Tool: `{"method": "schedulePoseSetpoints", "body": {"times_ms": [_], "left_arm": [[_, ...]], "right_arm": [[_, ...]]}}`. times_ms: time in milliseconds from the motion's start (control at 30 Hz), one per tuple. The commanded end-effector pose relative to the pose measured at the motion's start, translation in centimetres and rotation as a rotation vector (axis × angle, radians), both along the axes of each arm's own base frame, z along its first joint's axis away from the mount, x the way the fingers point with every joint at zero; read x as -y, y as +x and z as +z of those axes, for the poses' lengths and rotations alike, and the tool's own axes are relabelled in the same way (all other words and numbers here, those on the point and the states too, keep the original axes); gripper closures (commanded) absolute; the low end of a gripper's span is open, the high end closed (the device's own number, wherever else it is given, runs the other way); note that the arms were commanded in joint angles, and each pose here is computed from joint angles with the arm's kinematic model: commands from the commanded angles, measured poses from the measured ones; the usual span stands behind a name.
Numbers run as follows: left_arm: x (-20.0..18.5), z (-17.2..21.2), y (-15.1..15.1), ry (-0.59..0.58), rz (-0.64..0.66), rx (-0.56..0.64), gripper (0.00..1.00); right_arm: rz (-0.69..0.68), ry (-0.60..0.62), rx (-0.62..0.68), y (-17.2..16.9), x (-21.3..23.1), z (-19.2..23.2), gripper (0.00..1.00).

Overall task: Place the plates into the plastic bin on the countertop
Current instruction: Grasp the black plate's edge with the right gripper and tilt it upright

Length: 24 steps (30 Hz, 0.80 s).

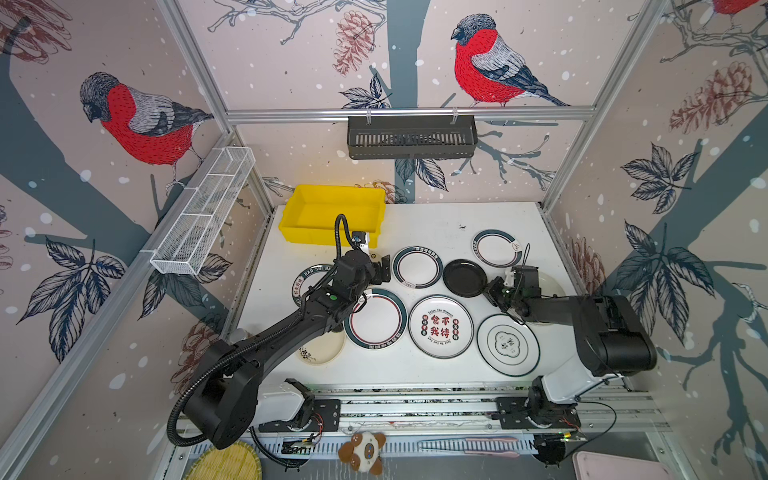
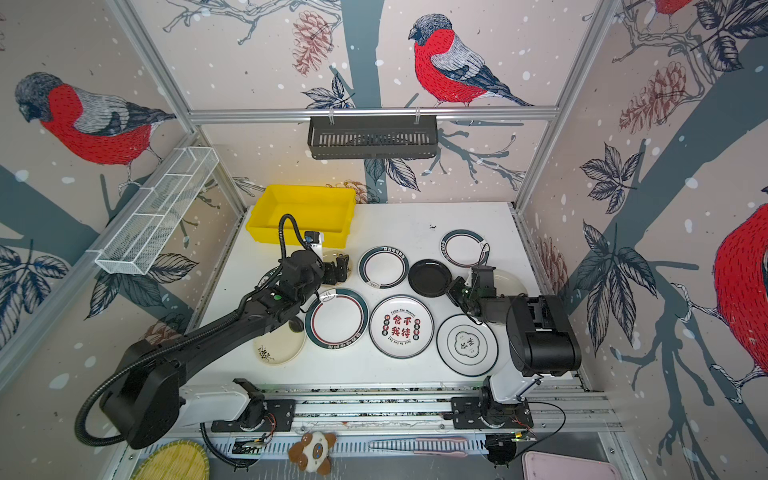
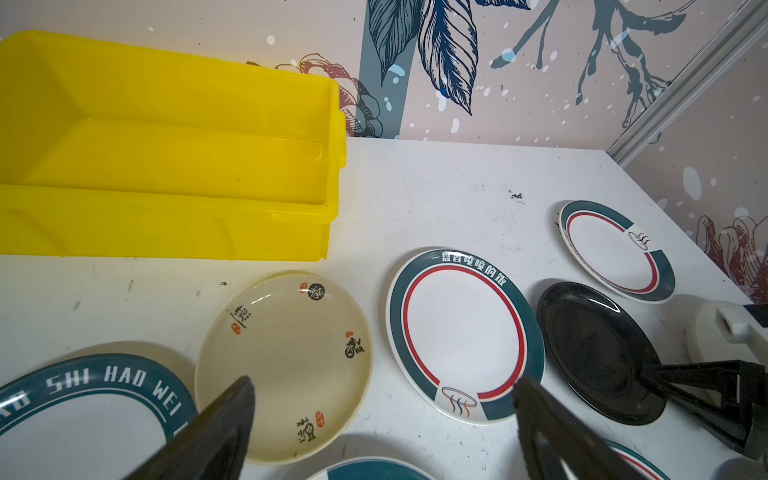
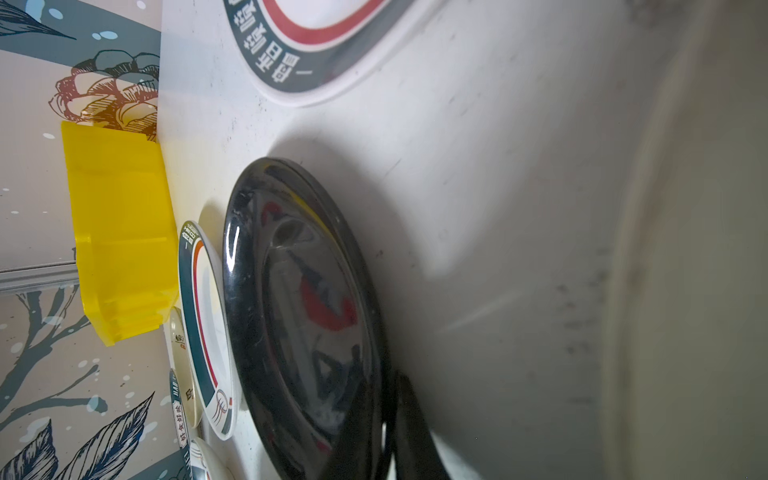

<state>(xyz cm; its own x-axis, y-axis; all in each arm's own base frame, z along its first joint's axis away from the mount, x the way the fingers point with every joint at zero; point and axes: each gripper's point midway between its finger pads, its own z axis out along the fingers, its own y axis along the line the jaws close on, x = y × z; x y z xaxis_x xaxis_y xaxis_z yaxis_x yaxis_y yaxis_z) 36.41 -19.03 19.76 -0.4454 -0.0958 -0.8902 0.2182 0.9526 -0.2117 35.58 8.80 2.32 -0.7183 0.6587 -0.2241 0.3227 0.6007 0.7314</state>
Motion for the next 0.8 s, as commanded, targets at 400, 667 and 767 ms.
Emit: {"method": "schedulePoseSetpoints", "body": {"times_ms": [400, 667, 767], "left_arm": [[0.3, -0.7, 0.1, -0.002, -0.006, -0.012, 0.05], [1.4, -1.0, 0.3, -0.035, -0.043, -0.025, 0.06], [2.2, -1.1, 0.5, -0.068, -0.066, -0.032, 0.06]], "right_arm": [[-0.012, 0.026, 0.042, 1.2, -0.2, 1.6, 0.97], [-0.013, 0.013, 0.095, 1.6, 0.0, 4.3, 0.97], [-0.015, 0.003, 0.113, 1.6, 0.1, 5.3, 0.98]]}}
